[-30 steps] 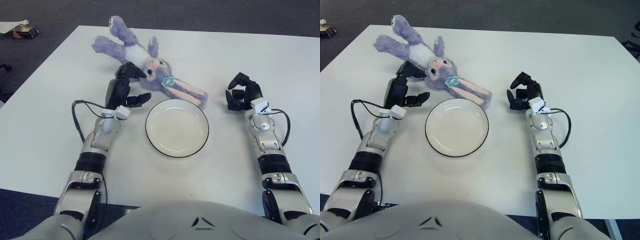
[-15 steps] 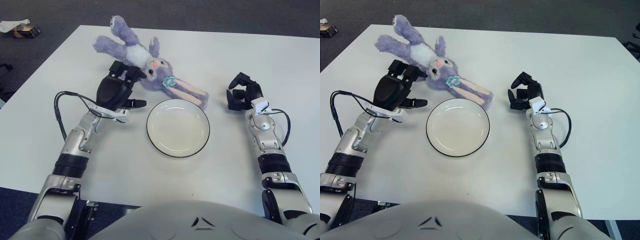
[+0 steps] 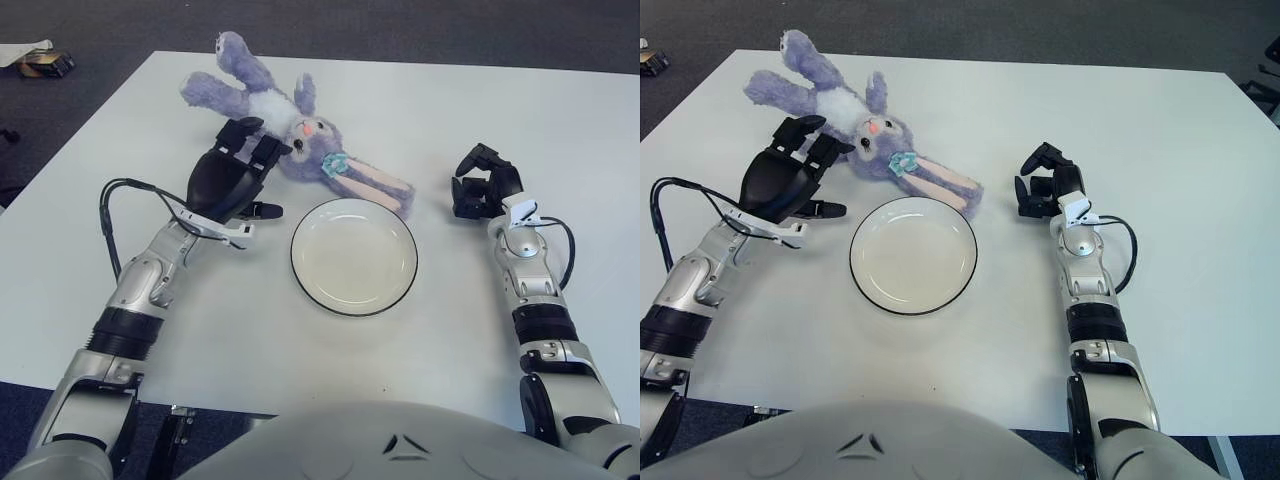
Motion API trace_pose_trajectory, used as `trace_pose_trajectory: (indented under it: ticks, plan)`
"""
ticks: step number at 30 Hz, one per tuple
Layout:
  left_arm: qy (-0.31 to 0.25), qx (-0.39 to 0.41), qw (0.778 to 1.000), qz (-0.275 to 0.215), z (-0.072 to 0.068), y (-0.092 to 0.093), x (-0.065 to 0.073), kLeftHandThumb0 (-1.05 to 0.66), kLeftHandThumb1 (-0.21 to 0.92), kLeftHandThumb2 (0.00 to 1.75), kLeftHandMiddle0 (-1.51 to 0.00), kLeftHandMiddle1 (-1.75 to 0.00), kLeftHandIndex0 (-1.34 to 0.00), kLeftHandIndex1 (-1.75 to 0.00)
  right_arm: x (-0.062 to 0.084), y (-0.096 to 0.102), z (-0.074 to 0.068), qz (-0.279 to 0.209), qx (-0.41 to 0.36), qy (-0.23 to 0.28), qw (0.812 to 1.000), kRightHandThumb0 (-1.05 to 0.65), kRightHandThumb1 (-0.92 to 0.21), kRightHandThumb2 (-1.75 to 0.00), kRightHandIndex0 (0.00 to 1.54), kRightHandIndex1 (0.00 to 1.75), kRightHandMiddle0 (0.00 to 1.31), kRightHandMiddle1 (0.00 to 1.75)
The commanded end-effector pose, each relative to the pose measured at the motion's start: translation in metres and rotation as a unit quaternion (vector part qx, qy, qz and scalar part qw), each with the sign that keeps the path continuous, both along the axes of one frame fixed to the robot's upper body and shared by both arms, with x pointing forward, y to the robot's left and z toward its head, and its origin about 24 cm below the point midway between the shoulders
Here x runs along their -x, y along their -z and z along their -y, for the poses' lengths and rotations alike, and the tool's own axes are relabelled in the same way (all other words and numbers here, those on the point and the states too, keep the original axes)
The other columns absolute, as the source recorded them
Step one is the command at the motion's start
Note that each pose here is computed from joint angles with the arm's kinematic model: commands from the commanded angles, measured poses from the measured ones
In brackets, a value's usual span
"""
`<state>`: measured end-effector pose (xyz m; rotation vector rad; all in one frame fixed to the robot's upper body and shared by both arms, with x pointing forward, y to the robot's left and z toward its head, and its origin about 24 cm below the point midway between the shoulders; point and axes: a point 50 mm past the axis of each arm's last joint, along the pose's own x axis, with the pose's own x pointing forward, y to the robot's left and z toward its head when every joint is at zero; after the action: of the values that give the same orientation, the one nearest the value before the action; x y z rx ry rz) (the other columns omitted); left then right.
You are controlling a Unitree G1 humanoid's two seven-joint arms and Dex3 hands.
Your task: Put the doll into the plate.
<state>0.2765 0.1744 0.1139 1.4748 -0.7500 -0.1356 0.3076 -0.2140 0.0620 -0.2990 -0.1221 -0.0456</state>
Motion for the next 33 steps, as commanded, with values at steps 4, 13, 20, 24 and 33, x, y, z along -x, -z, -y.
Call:
trace_pose_trajectory:
  ticks: [4,13,20,24,33]
  plan:
    - [0.021,-0.032,0.999,0.034,0.0,-0.009,-0.005,-0.92,0.68,0.58,0.0,-0.23,0.0,-0.83,0.012,0.036,0.0,-0.081,-0.008,0.002,0.997,-0.47,-0.35,-1.28,1.27,1.75,0.59,1.75]
    - [0.054,-0.054,0.996,0.042,0.004,-0.014,-0.008,-0.97,0.88,0.45,0.0,-0.03,0.0,-0.68,0.012,0.036,0.0,-0.081,-0.004,0.006,0.997,-0.48,-0.33,-1.3,1.27,1.75,0.61,1.75]
    - [0.074,-0.064,0.994,0.041,0.006,-0.014,-0.014,-0.99,0.92,0.5,0.0,0.0,0.0,-0.51,0.012,0.036,0.0,-0.082,-0.005,0.001,0.997,-0.48,-0.33,-1.3,1.28,1.75,0.6,1.75]
    - [0.078,-0.066,0.994,0.044,0.008,-0.014,-0.017,-1.0,0.92,0.52,0.0,0.0,0.0,-0.45,0.012,0.037,0.0,-0.082,-0.003,0.0,0.997,-0.48,-0.34,-1.29,1.26,1.75,0.6,1.75]
    - [0.079,-0.081,0.992,0.063,0.012,-0.015,-0.027,-1.0,0.92,0.43,0.0,0.0,0.0,-0.36,0.012,0.037,-0.001,-0.08,0.004,-0.001,0.997,-0.48,-0.33,-1.3,1.26,1.75,0.6,1.75]
